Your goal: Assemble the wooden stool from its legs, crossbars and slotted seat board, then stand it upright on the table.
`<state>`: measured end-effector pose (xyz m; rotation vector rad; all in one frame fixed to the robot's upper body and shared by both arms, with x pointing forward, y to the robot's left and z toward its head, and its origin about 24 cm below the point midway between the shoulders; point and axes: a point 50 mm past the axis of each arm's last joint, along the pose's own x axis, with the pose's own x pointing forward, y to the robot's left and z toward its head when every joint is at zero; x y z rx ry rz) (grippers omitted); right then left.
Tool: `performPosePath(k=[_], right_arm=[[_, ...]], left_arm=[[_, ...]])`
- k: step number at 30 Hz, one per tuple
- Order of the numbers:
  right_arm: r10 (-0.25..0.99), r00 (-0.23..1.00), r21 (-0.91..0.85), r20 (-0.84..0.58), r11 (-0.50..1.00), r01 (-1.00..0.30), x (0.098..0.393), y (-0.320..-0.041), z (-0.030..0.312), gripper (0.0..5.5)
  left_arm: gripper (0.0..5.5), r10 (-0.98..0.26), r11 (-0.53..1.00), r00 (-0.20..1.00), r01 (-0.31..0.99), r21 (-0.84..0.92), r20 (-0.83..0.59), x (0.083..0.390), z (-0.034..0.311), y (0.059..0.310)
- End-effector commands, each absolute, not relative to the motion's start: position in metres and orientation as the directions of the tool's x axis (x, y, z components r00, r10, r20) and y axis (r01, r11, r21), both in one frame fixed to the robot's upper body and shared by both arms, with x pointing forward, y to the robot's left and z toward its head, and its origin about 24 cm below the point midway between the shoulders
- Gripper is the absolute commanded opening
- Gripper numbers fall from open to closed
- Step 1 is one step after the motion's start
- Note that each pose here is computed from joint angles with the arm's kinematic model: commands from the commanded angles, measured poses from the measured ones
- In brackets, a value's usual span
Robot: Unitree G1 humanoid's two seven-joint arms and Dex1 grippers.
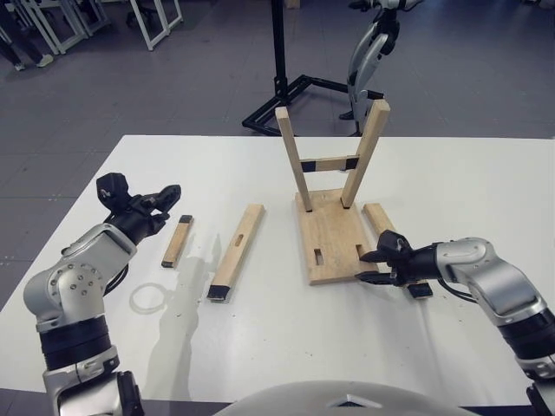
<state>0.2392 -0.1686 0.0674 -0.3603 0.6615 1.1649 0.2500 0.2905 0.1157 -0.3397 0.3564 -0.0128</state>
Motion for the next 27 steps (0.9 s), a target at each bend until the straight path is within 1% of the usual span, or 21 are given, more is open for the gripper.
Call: performPosePath(k=[1,4,8,11,18,22,27], right_arm=[[0.718,0.216,0.120,-0.662,0.386,-0.915,0.234,-0.166,0.057,2.35],[0.718,0.226,0.112,-0.658,0.390,-0.914,0.235,-0.167,0.059,2.35],[0.722,0.223,0.114,-0.654,0.385,-0.916,0.234,-0.165,0.060,2.35],[0.724,0.227,0.113,-0.652,0.388,-0.915,0.233,-0.164,0.060,2.35],[0.728,0.244,0.104,-0.641,0.397,-0.912,0.235,-0.163,0.063,2.35],[0.730,0.244,0.102,-0.639,0.394,-0.913,0.236,-0.162,0.065,2.35],[0.732,0.243,0.101,-0.637,0.392,-0.914,0.237,-0.162,0.067,2.35]], left_arm=[[3.25,-0.102,0.986,0.879,0.026,-0.167,-0.465,0.238,0.096,0.285],[3.30,-0.105,0.993,0.834,0.062,-0.098,-0.541,0.227,0.080,0.288],[3.30,-0.058,0.998,0.835,0.036,-0.051,-0.547,0.221,0.075,0.300],[3.30,-0.060,0.998,0.829,0.036,-0.053,-0.556,0.220,0.070,0.302],[3.30,-0.092,0.995,0.748,0.046,-0.086,-0.657,0.203,0.037,0.309],[2.53,-0.134,0.990,0.705,0.062,-0.128,-0.696,0.193,0.019,0.307],[1.69,-0.189,0.979,0.665,0.072,-0.190,-0.722,0.183,-0.001,0.300]])
